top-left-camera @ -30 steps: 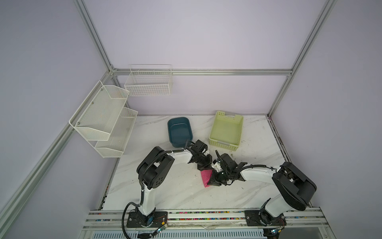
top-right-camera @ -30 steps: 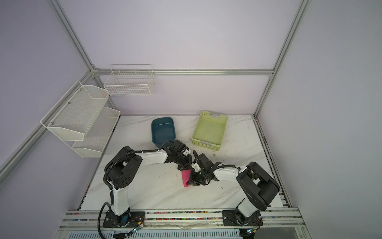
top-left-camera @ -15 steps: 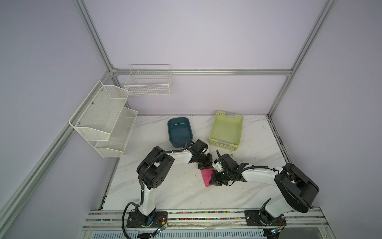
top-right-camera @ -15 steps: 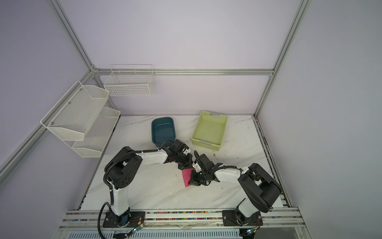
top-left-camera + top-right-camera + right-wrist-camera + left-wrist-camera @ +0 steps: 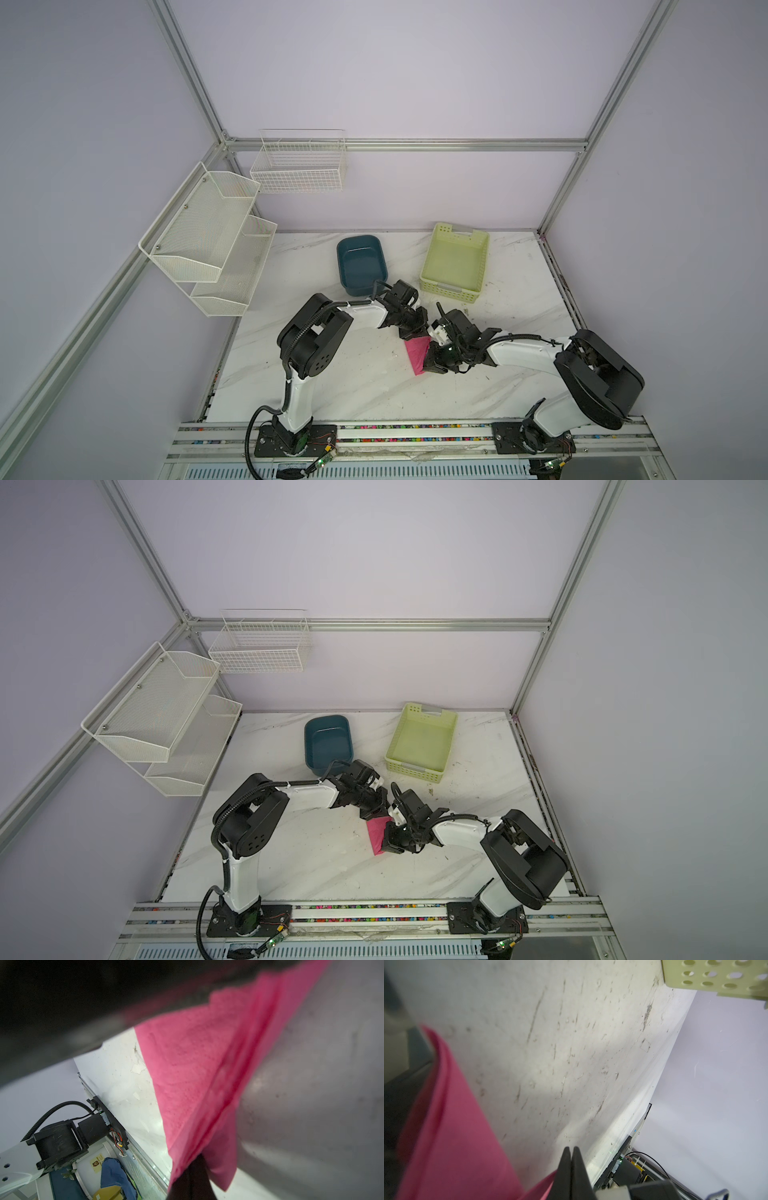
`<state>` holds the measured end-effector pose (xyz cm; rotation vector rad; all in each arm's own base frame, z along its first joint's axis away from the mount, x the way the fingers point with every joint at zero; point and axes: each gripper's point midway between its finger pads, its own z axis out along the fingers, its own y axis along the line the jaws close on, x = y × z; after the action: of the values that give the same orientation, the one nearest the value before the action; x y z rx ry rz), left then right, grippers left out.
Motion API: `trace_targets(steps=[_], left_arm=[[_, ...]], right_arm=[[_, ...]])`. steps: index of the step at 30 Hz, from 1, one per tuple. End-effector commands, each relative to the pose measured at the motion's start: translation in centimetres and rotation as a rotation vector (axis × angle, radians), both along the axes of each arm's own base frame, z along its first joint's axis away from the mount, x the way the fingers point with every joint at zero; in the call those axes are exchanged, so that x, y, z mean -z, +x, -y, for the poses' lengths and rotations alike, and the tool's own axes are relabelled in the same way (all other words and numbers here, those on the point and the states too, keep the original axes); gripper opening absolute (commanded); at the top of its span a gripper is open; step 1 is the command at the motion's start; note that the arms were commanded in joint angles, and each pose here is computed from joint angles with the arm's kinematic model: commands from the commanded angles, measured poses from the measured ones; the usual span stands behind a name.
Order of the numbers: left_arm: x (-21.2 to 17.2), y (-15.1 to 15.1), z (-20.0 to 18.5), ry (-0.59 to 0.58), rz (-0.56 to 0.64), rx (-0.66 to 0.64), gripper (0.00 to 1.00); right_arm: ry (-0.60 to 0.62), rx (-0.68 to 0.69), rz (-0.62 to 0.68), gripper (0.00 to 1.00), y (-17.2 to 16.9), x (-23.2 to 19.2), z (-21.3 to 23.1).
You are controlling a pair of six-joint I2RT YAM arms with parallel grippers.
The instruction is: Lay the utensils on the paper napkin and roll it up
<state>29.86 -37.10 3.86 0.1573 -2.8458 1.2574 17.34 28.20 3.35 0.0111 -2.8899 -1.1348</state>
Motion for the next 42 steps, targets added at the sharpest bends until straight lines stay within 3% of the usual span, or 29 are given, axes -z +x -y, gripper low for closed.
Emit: trace_targets(steps=[1, 15, 26, 31, 37, 42], left_arm=[[-1.8, 1.1, 2.0, -0.090, 0.053, 0.019, 0.03], [2.8, -1.1, 0.3, -0.026, -0.006, 0.041, 0.03], [4.4, -2.1, -0.4, -0.001, -0.033, 0.052, 0.03], [4.6, -2.0, -0.4, 0.005, -0.032, 0.050, 0.03], [5.4, -2.0, -0.7, 0.028, -0.045, 0.044, 0.02], [5.7, -2.0, -0.6, 0.031, -0.053, 0.045, 0.02]], right_arm=[[-0.064, 0.001, -0.050, 0.05, -1.4, 1.3, 1.4], [-0.071, 0.019, -0.019, 0.15, -0.8, -0.7, 1.5], [-0.182, 0.073, 0.030, 0.21, -0.2, -3.9, 3.7], [-0.110, 0.043, 0.075, 0.21, 0.7, -6.0, 2.1], [0.096, -0.021, 0.053, 0.23, 0.5, -7.6, -1.4], [0.028, -0.046, -0.001, 0.23, 0.2, -4.4, -1.1]])
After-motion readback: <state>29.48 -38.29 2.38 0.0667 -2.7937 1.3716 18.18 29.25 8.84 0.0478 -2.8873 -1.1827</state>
